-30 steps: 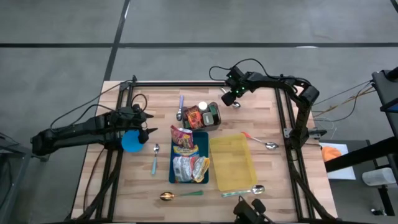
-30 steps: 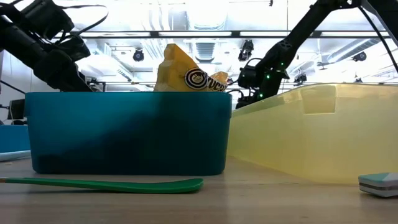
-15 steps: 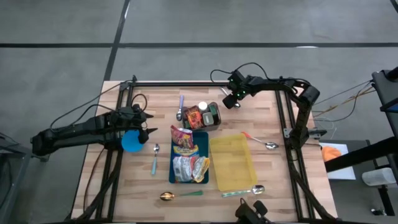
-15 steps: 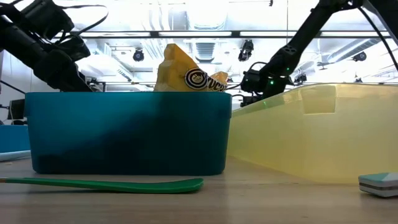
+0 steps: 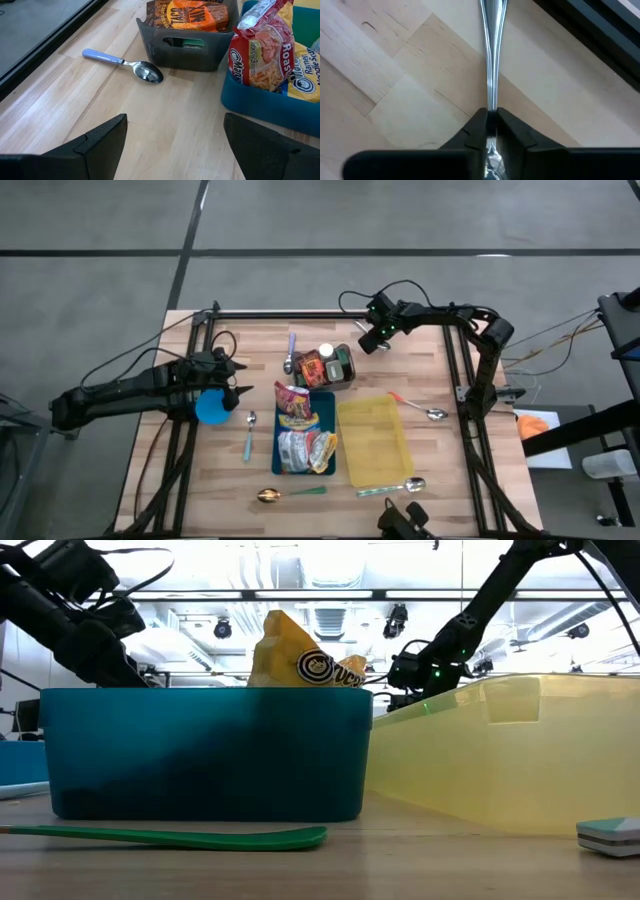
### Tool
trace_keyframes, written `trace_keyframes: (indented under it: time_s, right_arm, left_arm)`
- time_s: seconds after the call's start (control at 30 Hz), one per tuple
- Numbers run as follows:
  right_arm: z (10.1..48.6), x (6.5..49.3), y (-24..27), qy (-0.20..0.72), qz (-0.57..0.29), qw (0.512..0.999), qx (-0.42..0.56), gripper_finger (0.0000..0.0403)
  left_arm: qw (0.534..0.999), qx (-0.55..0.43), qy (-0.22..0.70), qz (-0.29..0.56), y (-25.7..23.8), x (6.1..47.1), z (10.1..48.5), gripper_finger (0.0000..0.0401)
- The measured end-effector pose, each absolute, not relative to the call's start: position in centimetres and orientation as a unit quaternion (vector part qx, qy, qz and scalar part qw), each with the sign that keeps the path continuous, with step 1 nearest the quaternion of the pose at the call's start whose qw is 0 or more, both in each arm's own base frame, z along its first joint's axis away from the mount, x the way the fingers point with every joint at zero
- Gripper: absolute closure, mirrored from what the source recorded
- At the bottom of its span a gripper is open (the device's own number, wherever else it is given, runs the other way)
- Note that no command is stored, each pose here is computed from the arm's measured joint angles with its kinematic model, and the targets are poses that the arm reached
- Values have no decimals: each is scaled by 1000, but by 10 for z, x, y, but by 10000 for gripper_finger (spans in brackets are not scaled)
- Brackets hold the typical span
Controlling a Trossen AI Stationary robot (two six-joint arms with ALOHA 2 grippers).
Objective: Pick & Place Food Item
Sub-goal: Put the silver spoon into the yellow bin
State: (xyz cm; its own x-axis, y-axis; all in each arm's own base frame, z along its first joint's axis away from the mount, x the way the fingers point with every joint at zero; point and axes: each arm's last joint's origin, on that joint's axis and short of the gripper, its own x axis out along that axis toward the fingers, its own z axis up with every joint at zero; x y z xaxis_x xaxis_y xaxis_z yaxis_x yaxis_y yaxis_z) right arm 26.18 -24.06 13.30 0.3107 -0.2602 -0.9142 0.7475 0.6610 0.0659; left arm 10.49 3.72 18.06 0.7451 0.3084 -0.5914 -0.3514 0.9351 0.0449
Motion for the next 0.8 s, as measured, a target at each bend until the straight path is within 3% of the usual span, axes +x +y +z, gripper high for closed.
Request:
trace_keyframes:
  time_s: [0.57, 0.8]
  right_arm:
    - [136, 264, -241, 478, -330, 770, 263, 385]
    - [167, 266, -242, 439, -334, 795, 251, 385]
  left_arm:
    - [933, -35, 310, 177, 37, 105, 181, 65]
    - [933, -35, 310, 177, 37, 105, 181, 65]
